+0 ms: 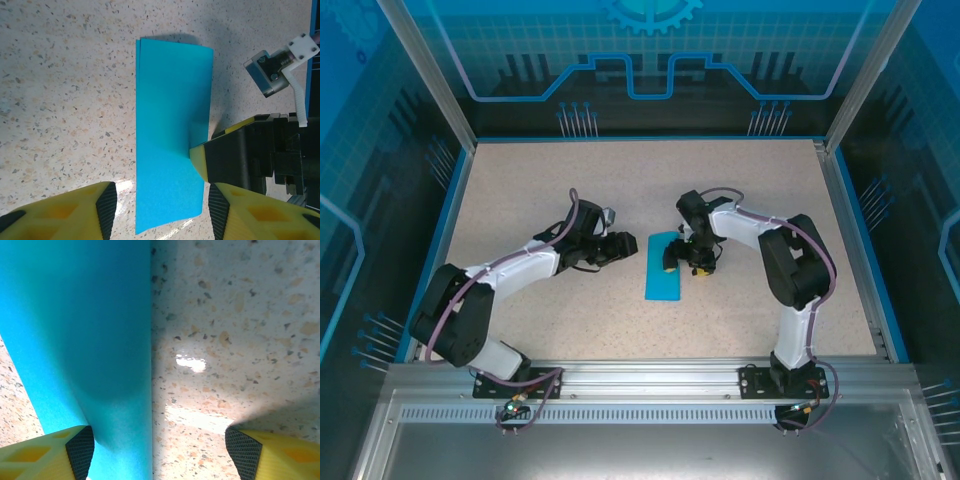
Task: Fold a paper plane with a square sheet of paper (pick it up from the middle)
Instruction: Fold the square sheet of paper in half at the center of the table, then hold the square sheet of paper at the center of the table.
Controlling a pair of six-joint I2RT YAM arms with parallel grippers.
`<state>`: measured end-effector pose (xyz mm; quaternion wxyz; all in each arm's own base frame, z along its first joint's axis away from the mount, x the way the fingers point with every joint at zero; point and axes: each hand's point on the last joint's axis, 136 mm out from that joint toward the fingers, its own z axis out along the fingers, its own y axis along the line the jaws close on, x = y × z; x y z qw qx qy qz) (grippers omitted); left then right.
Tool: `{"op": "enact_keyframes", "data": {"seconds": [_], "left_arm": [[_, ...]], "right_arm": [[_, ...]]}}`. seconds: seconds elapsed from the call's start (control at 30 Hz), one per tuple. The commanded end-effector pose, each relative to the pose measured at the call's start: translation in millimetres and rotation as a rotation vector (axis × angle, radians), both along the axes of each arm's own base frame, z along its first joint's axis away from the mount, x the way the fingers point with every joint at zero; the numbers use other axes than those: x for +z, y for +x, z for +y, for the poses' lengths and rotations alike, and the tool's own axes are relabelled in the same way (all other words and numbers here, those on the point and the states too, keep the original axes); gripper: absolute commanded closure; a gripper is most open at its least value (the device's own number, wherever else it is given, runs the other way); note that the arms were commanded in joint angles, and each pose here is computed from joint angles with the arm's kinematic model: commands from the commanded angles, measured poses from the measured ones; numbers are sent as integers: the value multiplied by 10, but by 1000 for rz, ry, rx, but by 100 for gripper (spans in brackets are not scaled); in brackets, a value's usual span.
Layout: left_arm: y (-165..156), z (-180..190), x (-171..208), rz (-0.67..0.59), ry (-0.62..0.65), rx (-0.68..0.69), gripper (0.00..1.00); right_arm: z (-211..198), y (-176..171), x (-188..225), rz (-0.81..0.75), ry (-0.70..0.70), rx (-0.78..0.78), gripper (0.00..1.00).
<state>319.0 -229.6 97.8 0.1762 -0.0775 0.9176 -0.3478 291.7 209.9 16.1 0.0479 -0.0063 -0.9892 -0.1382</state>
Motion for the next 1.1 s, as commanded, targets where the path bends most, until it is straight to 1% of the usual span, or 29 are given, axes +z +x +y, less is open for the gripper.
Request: {"op": "enact_keyframes", "data": {"seconds": [0.0, 0.3, 0.4, 0.5, 0.6, 0.63, 0.73, 0.9, 1.07], "left_arm": [[49, -117, 94, -5, -42, -19, 46], [65, -143, 82, -5, -47, -25, 46], [63, -164, 71, 1, -51, -33, 49], [64, -184, 49, 9, -53, -38, 54], [62, -224, 6, 28, -53, -43, 61], [68, -241, -8, 35, -55, -46, 65], [70, -310, -50, 51, -62, -57, 68], [95, -414, -105, 74, -66, -61, 76], [111, -558, -208, 114, -74, -71, 85]], "right_arm": [[-125, -172, -390, 74, -97, 39, 23], [-153, -170, -436, 91, -123, 35, 22], [-158, -169, -448, 93, -130, 32, 22], [-175, -182, -472, 99, -140, 31, 22], [-186, -193, -490, 103, -145, 29, 23], [-188, -194, -495, 104, -146, 29, 22], [-185, -205, -515, 110, -146, 34, 22], [-202, -215, -532, 111, -156, 34, 22], [-219, -229, -555, 115, -163, 29, 22]]}}
